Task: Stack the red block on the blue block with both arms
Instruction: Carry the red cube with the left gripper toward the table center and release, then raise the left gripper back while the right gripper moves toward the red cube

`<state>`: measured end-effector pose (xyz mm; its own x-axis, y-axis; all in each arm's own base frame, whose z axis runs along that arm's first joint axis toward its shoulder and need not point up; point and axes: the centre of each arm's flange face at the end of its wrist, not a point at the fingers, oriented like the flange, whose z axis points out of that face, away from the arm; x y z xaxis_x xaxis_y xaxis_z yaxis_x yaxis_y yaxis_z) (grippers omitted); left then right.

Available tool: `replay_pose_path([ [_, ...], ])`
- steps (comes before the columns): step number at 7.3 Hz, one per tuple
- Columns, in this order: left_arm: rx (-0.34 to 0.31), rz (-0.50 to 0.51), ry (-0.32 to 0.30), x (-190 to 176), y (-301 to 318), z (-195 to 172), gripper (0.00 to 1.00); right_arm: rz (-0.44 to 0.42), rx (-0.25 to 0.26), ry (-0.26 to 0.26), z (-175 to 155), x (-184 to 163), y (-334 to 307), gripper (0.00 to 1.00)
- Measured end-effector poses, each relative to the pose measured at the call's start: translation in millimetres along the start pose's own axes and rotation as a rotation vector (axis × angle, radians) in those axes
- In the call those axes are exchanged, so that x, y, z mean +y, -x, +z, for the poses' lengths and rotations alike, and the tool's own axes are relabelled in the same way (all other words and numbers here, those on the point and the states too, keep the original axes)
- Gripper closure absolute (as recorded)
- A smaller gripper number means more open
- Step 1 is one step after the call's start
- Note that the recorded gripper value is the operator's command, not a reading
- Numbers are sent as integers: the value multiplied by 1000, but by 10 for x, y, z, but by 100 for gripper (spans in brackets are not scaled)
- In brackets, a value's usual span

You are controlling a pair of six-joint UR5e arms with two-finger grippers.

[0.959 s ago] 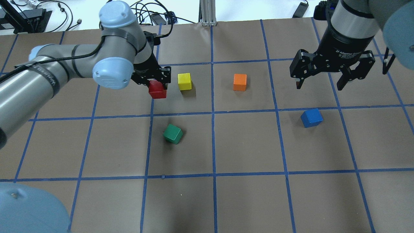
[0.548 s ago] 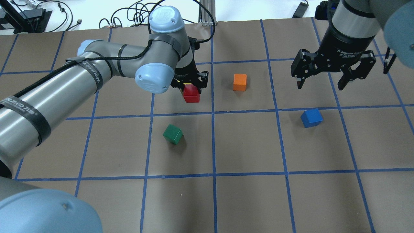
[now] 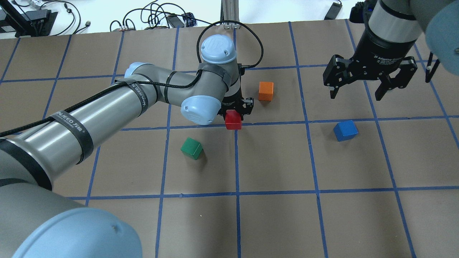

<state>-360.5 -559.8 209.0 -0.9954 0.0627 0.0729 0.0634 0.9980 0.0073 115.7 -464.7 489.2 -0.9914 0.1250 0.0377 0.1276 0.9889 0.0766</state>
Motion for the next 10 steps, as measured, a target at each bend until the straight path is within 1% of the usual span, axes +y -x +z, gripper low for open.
replay_pose_path([
  [1, -1, -25, -2, 0, -1, 111, 0, 0, 0, 0, 1, 0, 0, 0],
  [2, -3, -61, -6, 9, 10, 133, 0, -1, -1, 0, 1, -1, 0, 0],
  [4, -5, -90, -35, 13, 49, -137, 0, -2, -1, 3, 10, -2, 2, 0],
  [5, -4, -87, -49, -3, 112, -387, 0, -2, -1, 7, 31, -1, 2, 0],
  [6, -2, -61, -64, -53, 263, -751, 0, -3, -2, 12, 71, 0, 4, 0],
  [7, -13, -13, -73, -81, 503, -1200, 0, -4, -3, 19, 108, 4, 7, 0],
  [8, -50, 53, -71, -46, 806, -1611, 0, -4, -4, 24, 132, 8, 10, 0],
  [9, -98, 117, -54, 51, 1179, -1997, 0, -4, -3, 27, 147, 10, 14, 0],
  [10, -121, 138, -40, 213, 1482, -2348, 0, -3, -1, 28, 158, 5, 19, 0],
])
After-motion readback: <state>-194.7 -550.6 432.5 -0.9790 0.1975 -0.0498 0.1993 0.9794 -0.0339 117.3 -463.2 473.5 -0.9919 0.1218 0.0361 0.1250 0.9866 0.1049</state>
